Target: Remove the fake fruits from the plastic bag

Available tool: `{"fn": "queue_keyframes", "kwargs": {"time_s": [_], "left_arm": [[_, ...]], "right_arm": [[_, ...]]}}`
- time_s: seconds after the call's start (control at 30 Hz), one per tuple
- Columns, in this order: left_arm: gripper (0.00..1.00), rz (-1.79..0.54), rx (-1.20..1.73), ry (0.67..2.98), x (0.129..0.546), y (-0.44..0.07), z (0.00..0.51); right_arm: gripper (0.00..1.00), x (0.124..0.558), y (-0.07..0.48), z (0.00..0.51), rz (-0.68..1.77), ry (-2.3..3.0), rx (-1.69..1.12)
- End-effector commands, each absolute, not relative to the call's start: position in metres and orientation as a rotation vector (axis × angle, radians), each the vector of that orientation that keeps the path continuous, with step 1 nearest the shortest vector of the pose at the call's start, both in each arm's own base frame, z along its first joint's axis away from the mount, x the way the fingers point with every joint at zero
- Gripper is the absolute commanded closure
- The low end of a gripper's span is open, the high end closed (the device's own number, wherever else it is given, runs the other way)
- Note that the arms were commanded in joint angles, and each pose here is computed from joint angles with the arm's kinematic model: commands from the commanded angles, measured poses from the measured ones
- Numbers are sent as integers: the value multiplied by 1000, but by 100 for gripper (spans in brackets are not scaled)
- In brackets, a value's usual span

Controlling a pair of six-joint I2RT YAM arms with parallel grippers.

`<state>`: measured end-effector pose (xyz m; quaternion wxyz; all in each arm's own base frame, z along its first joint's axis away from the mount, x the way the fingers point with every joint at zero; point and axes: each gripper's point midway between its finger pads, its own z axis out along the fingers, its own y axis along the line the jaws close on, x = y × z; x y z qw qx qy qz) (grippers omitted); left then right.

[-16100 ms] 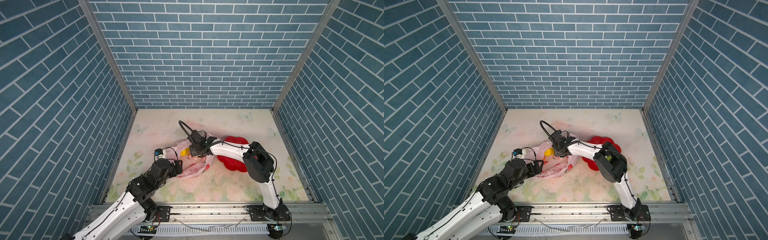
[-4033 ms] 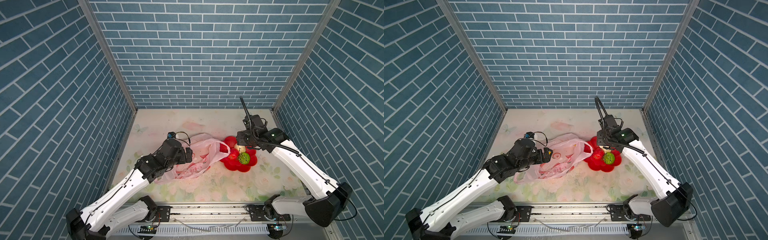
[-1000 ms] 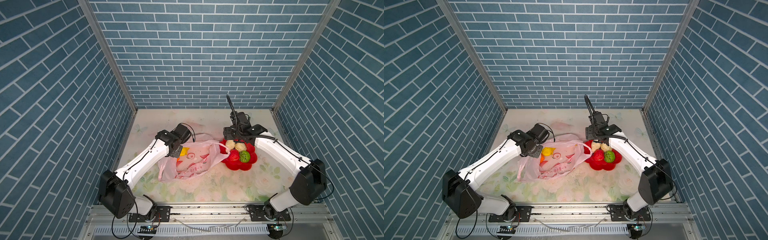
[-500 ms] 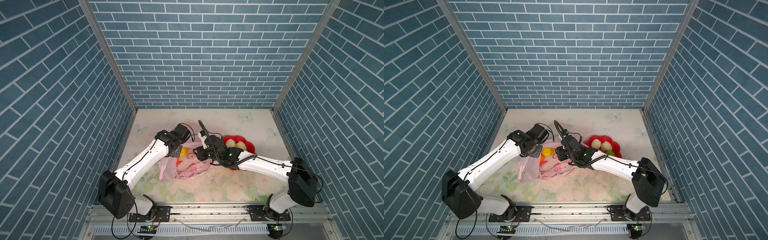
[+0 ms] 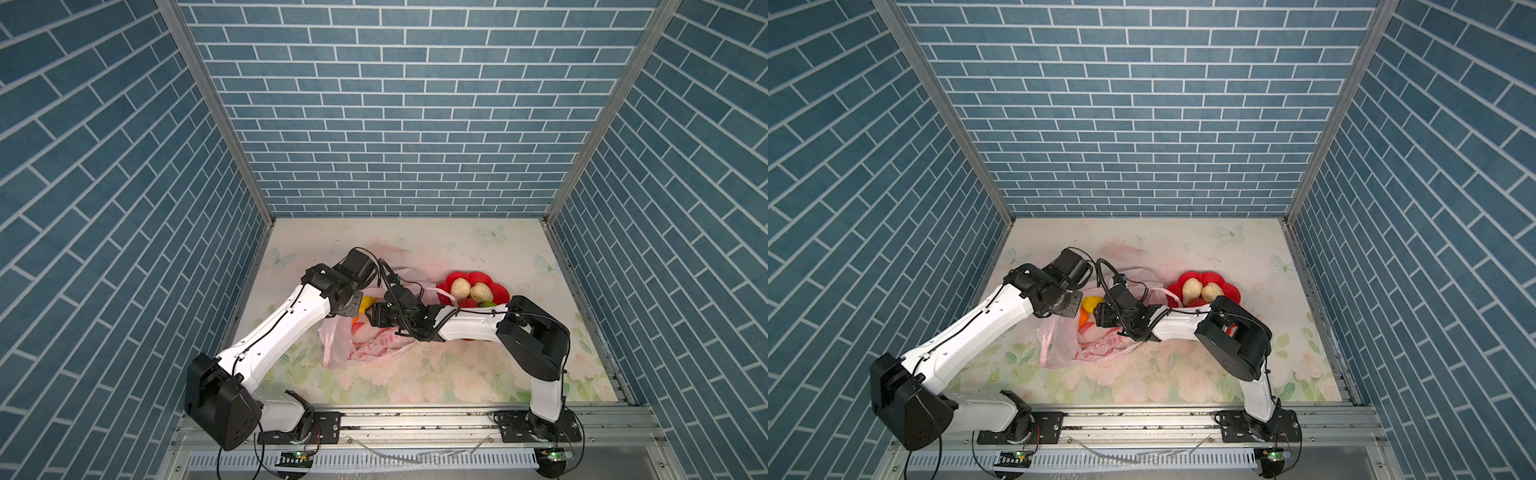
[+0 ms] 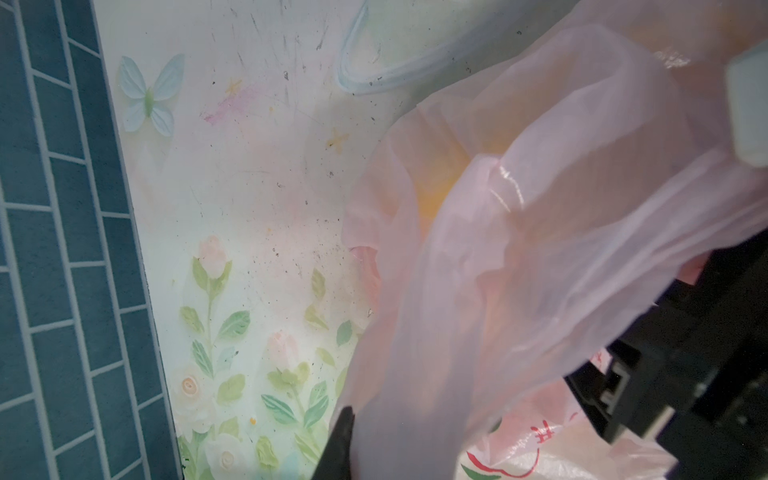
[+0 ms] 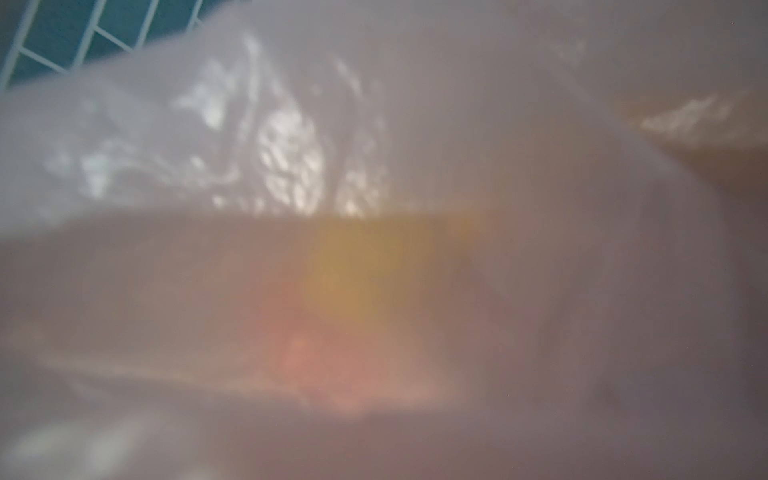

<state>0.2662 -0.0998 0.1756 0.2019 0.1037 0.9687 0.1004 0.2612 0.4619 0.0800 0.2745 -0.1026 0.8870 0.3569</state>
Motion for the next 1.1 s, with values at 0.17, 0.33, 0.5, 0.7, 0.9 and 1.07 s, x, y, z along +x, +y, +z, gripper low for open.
{"fn": "queue_keyframes", "kwargs": {"time_s": [0.17, 0.33, 0.5, 0.7, 0.9, 1.07], "left_arm": [[80, 234, 267, 2731, 256, -98, 168], [80, 192, 259, 2729, 255, -102, 166], [80, 170, 261, 2731, 254, -104, 164], [81, 136, 269, 2728, 254, -109, 163], [81, 114, 271, 2725, 255, -112, 164], [81, 103, 275, 2727, 254, -113, 163]], "right_arm": [[24, 281, 496, 105, 1108, 2313, -129], [22, 289, 499, 99, 1092, 2309, -75], [21, 297, 499, 97, 1065, 2299, -34], [21, 302, 503, 92, 1099, 2303, 13], [22, 309, 513, 87, 1144, 2310, 47], [24, 313, 512, 82, 1144, 2319, 81]]}}
